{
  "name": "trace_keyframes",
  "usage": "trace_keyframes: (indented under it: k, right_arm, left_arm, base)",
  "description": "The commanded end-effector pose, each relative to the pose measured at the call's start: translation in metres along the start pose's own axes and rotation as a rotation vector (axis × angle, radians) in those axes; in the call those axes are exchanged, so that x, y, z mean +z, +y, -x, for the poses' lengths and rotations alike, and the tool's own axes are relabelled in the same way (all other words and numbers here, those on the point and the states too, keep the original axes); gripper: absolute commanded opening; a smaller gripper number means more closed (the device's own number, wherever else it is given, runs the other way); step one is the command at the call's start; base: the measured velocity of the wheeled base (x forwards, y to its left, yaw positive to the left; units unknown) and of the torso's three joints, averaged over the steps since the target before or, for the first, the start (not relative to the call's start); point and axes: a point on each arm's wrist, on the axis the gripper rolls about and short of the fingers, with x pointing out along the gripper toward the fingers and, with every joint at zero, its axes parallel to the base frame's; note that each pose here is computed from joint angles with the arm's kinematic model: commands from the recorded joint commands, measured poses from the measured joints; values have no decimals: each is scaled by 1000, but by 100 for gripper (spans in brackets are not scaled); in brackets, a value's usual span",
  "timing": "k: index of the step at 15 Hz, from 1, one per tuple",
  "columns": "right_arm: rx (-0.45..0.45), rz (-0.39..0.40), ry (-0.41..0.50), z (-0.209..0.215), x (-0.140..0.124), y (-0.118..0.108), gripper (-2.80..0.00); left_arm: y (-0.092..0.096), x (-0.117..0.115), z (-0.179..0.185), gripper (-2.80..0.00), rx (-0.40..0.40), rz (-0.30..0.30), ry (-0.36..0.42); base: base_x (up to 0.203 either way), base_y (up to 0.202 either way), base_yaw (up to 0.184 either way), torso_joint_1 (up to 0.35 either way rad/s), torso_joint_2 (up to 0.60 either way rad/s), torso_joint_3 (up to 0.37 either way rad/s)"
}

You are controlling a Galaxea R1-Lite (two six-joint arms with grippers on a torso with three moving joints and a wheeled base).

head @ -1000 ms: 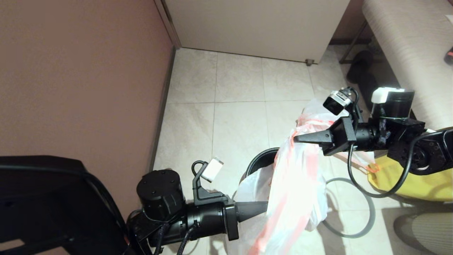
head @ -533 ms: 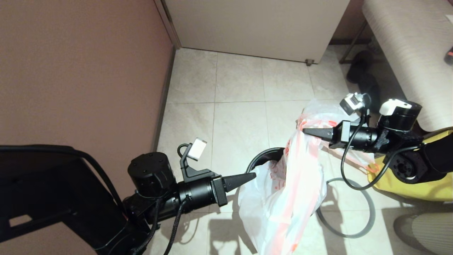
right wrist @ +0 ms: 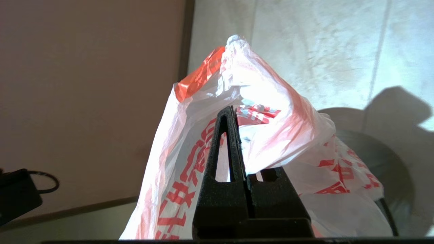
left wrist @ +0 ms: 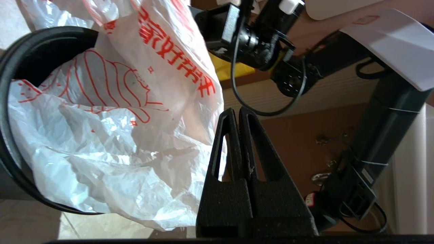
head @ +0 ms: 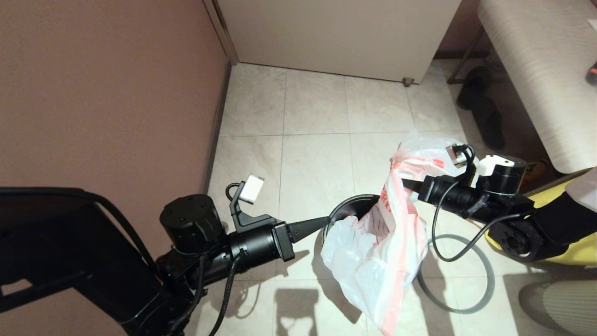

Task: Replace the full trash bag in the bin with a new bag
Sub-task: Put the new garbage bag on the trash can

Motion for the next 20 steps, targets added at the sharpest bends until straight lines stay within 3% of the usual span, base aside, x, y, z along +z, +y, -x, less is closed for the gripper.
trace_keyframes:
  k: [1,3,5,8,11,12,14,16,17,18,20]
  right_arm:
    - [-4,21,-35,8,8,15,-280]
    - [-11,29,-55,24,14,30,-280]
    - [-22,13,-33,29,7,30,-280]
    - [-32,11,-4,12,-3,12,-280]
    - [-74,2,75,-14,-17,-16,-280]
    - [-98,-2,118,-13,-20,-15,-280]
    - [-105,18,147,-11,-26,5,-280]
    - [-148,137,107,-13,-19,19,-280]
    - [-147,152,103,-17,-16,27,-280]
    - [-152,152,114,-20,-16,32,-280]
    - [-205,148,158,-23,-29,45,-280]
  left_arm:
    - [3,4,0,-280,-13,-20,-33]
    - [13,1,-5,-280,8,-11,-31]
    - [28,-2,-14,-280,46,-3,-46]
    - [52,6,-19,-280,90,2,-73]
    - [81,9,-22,-280,175,57,-41]
    - [80,10,-20,-280,182,61,-37]
    - [56,14,-18,-280,156,54,-30]
    - [28,26,-27,-280,136,36,-34]
    - [24,36,-37,-280,136,34,-26]
    - [18,49,-48,-280,150,32,-9]
    - [7,48,-64,-280,267,37,87]
  base:
    - [0,0,0,0,0,0]
    - [0,0,0,0,0,0]
    - [0,0,0,0,0,0]
    - [0,0,0,0,0,0]
    - [0,0,0,0,0,0]
    - [0,0,0,0,0,0]
    - [0,0,0,0,0,0]
    - [0,0,0,0,0,0]
    - [0,0,0,0,0,0]
    - [0,0,0,0,0,0]
    - [0,0,0,0,0,0]
